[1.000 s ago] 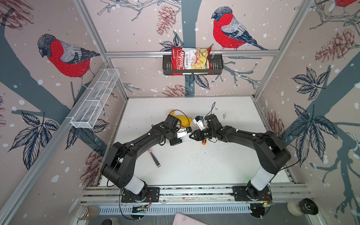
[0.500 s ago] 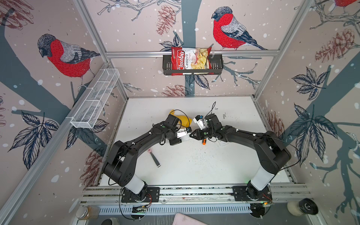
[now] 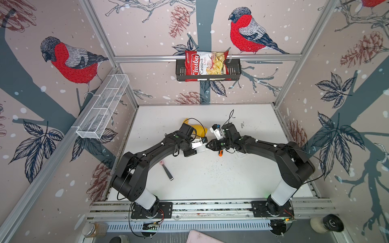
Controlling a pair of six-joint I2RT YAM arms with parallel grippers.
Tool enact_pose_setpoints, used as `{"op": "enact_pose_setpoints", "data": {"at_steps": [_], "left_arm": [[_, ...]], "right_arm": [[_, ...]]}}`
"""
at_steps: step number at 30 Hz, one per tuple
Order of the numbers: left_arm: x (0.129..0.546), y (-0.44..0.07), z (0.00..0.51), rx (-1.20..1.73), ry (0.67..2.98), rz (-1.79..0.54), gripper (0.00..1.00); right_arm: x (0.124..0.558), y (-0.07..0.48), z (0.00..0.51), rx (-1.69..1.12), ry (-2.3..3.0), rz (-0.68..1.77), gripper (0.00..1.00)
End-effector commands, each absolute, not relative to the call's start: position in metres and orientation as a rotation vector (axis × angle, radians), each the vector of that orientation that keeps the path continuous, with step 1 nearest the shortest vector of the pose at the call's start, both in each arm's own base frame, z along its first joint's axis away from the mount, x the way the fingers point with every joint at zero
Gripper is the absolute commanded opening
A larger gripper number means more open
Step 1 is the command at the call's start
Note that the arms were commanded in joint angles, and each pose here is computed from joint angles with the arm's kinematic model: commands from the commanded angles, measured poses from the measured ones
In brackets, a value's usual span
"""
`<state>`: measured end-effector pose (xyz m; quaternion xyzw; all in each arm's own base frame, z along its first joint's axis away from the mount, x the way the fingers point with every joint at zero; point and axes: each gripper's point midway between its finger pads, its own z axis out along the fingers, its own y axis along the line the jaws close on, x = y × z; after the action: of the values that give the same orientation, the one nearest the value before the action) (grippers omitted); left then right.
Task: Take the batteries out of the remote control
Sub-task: 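Push the battery cover off the remote with the right gripper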
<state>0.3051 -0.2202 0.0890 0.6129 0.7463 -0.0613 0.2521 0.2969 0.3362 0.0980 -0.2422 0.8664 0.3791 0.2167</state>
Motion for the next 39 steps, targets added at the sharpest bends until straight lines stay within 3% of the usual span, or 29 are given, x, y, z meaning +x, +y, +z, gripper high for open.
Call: {"op": "enact_pose_setpoints", "data": {"at_steps": [1,4,6,11,20,30,33,36,39], "left_arm": [[0.307,-0.228,0.095,1.659,1.999,-0.204,0.51],[0.308,-0.228,0.094,1.658,2.004,-0.205,0.51],[0.308,-0.228,0.094,1.657,2.006,-0.206,0.51],[0.310,-0.230,0.097,1.650,2.004,-0.211,0.51],[0.307,-0.229,0.099,1.652,1.997,-0.212,0.52],[0.306,-0.228,0.101,1.647,1.991,-0.206,0.51],[0.306,-0.229,0.101,1.647,1.990,-0.208,0.52],[0.306,-0.228,0.100,1.651,1.990,-0.205,0.51],[0.306,-0.228,0.099,1.651,1.992,-0.202,0.51]], "right_arm": [[0.297,0.336,0.098,-0.688,2.391,1.039,0.38],[0.295,0.339,0.099,-0.697,2.383,1.061,0.53],[0.294,0.341,0.099,-0.697,2.380,1.070,0.54],[0.294,0.342,0.100,-0.696,2.375,1.081,0.50],[0.296,0.341,0.098,-0.680,2.378,1.082,0.33],[0.302,0.336,0.094,-0.651,2.393,1.034,0.24],[0.303,0.334,0.094,-0.645,2.394,1.030,0.24],[0.304,0.334,0.094,-0.644,2.393,1.027,0.37],[0.304,0.333,0.094,-0.641,2.392,1.024,0.40]]}}
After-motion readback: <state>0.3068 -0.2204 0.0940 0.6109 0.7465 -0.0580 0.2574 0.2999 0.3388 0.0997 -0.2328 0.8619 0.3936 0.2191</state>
